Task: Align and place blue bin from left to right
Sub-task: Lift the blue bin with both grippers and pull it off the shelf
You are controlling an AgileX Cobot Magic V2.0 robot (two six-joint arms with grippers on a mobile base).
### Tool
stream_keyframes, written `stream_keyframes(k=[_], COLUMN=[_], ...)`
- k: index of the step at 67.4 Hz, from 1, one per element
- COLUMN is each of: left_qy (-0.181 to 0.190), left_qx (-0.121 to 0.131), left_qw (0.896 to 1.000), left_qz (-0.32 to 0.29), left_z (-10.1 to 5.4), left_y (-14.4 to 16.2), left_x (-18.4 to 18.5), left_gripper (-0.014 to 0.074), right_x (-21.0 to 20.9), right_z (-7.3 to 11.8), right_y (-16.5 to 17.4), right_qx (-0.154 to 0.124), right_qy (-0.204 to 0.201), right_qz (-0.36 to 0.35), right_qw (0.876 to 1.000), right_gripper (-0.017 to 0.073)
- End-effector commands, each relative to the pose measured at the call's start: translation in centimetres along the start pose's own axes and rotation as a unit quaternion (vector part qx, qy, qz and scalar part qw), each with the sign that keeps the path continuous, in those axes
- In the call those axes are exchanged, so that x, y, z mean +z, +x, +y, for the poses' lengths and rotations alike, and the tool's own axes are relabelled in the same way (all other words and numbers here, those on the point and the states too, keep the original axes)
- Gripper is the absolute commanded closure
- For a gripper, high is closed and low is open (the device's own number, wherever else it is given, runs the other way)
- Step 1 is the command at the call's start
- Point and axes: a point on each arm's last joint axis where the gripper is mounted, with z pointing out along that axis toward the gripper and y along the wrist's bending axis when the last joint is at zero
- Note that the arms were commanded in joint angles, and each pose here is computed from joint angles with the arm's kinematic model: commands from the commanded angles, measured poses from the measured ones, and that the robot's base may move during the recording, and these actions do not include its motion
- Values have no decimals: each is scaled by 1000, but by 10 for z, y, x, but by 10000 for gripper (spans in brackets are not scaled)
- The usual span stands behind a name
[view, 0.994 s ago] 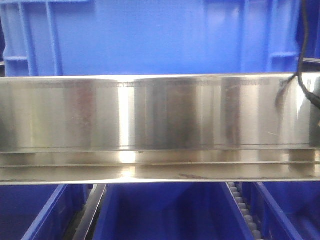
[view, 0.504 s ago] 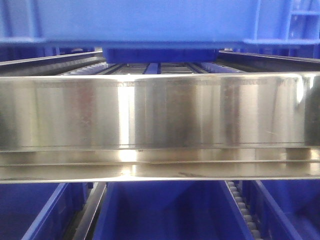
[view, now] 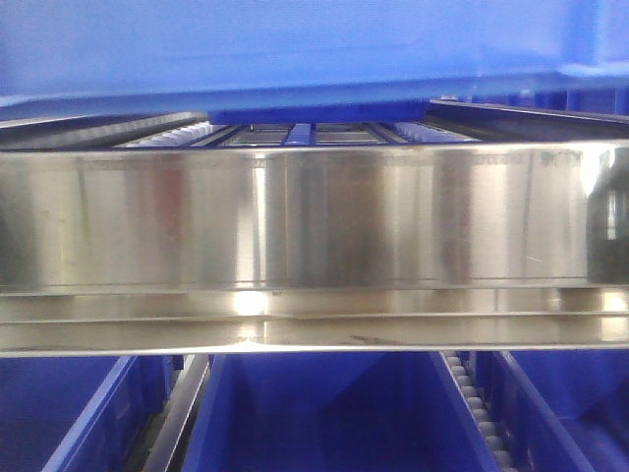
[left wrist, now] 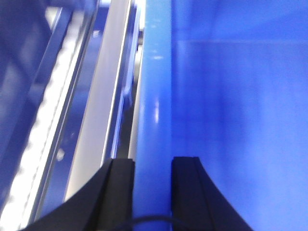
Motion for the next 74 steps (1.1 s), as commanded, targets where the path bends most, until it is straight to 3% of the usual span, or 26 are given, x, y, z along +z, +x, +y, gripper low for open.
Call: stream_keyframes(k=[1, 24, 38, 67, 74], left_qy=[50, 77, 103, 103, 104], left_qx=[-12, -9, -6, -7, 8], left_qw=[998, 994, 990, 989, 989], left_qz=[-42, -75, -101, -102, -101], left_z=[-7, -9, -4, -3, -4], left_y=[5, 44, 47, 46, 47], left_x=[-19, -60, -82, -82, -82], left_gripper=[704, 704, 704, 704, 704], right_x=[-28, -55, -62, -65, -65], right_z=[5, 0, 0, 4, 4], right_y=[4, 39, 54, 56, 56], right_qx=[15, 10, 8, 3, 3], right_qy=[-53, -62, -72, -82, -82], right_qz=[-79, -82, -79, -83, -83], right_qw=[995, 995, 994, 993, 993], right_gripper=[638, 638, 638, 638, 638])
